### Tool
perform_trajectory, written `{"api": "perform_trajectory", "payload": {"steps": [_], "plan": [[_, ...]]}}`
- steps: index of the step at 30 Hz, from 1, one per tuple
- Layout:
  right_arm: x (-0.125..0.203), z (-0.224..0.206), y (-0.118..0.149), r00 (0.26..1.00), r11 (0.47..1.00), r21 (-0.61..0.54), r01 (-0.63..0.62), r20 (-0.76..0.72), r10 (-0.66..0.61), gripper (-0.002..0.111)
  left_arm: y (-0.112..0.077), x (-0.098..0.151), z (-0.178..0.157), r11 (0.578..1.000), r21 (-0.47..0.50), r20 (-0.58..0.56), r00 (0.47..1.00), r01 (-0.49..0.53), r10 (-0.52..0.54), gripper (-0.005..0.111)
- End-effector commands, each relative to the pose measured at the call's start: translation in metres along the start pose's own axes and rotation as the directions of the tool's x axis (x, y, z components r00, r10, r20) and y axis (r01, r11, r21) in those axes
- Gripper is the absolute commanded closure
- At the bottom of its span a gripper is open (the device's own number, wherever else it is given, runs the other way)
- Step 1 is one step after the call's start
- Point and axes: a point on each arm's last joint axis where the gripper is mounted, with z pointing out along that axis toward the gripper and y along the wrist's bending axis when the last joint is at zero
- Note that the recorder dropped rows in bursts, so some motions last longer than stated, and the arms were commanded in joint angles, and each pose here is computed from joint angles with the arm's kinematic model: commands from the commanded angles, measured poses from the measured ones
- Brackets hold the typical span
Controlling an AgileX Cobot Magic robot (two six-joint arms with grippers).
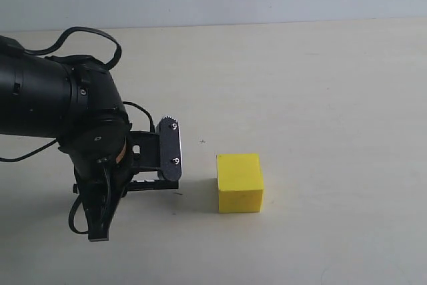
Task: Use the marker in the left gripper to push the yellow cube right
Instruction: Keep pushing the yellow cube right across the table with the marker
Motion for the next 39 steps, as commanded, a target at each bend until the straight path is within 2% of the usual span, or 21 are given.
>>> {"api": "perform_trajectory", "payload": {"steps": [1, 8, 11, 14, 17, 19, 21, 28, 30, 32, 33, 36, 38, 39], "plan": [[0.001, 0.000, -0.001, 1.000, 1.000, 0.005, 0.010, 0.004, -0.010, 0.108, 0.002, -0.001, -0.003, 1.000, -0.009, 0.014, 1.000, 0.007, -0.007, 0.107], [0.001, 0.000, -0.001, 1.000, 1.000, 0.005, 0.010, 0.004, -0.010, 0.108, 0.000, -0.002, -0.003, 1.000, 0.004, 0.022, 1.000, -0.005, 0.005, 0.107], [0.001, 0.000, -0.001, 1.000, 1.000, 0.005, 0.010, 0.004, -0.010, 0.108, -0.003, -0.009, -0.004, 1.000, 0.010, 0.078, 0.997, -0.023, 0.022, 0.107], [0.001, 0.000, -0.001, 1.000, 1.000, 0.005, 0.010, 0.004, -0.010, 0.108, -0.011, -0.030, -0.009, 0.997, -0.034, 0.197, 0.978, -0.070, 0.075, 0.107], [0.001, 0.000, -0.001, 1.000, 1.000, 0.005, 0.010, 0.004, -0.010, 0.108, -0.023, -0.064, -0.017, 0.993, -0.051, 0.274, 0.955, -0.105, 0.115, 0.107], [0.001, 0.000, -0.001, 1.000, 1.000, 0.005, 0.010, 0.004, -0.010, 0.108, -0.025, -0.079, -0.019, 0.993, -0.050, 0.238, 0.964, -0.107, 0.116, 0.107], [0.001, 0.000, -0.001, 1.000, 1.000, 0.005, 0.010, 0.004, -0.010, 0.108, -0.021, -0.081, -0.021, 0.994, -0.058, 0.194, 0.976, -0.094, 0.104, 0.107], [0.001, 0.000, -0.001, 1.000, 1.000, 0.005, 0.010, 0.004, -0.010, 0.108, -0.014, -0.060, -0.017, 0.999, -0.007, 0.035, 0.998, -0.052, 0.052, 0.107], [0.001, 0.000, -0.001, 1.000, 1.000, 0.005, 0.010, 0.004, -0.010, 0.108, -0.014, -0.059, -0.017, 0.999, -0.004, 0.028, 0.998, -0.050, 0.050, 0.107], [0.001, 0.000, -0.001, 1.000, 1.000, 0.005, 0.010, 0.007, -0.010, 0.108, -0.014, -0.066, -0.016, 0.998, -0.029, 0.084, 0.995, -0.058, 0.060, 0.107], [0.001, 0.000, -0.001, 1.000, 1.000, 0.005, 0.010, 0.005, -0.010, 0.108, -0.012, -0.078, -0.014, 0.997, -0.062, 0.127, 0.990, -0.056, 0.063, 0.107], [0.001, 0.000, -0.001, 1.000, 1.000, 0.005, 0.010, 0.005, -0.010, 0.108, -0.012, -0.104, -0.013, 0.995, -0.080, 0.147, 0.986, -0.062, 0.073, 0.107], [0.001, 0.000, -0.001, 1.000, 1.000, 0.005, 0.010, 0.005, -0.010, 0.108, -0.019, -0.131, -0.013, 0.993, -0.089, 0.164, 0.982, -0.081, 0.095, 0.107], [0.001, 0.000, -0.001, 1.000, 1.000, 0.005, 0.010, 0.005, -0.010, 0.108, -0.021, -0.135, -0.014, 0.992, -0.092, 0.166, 0.981, -0.088, 0.102, 0.107]]}}
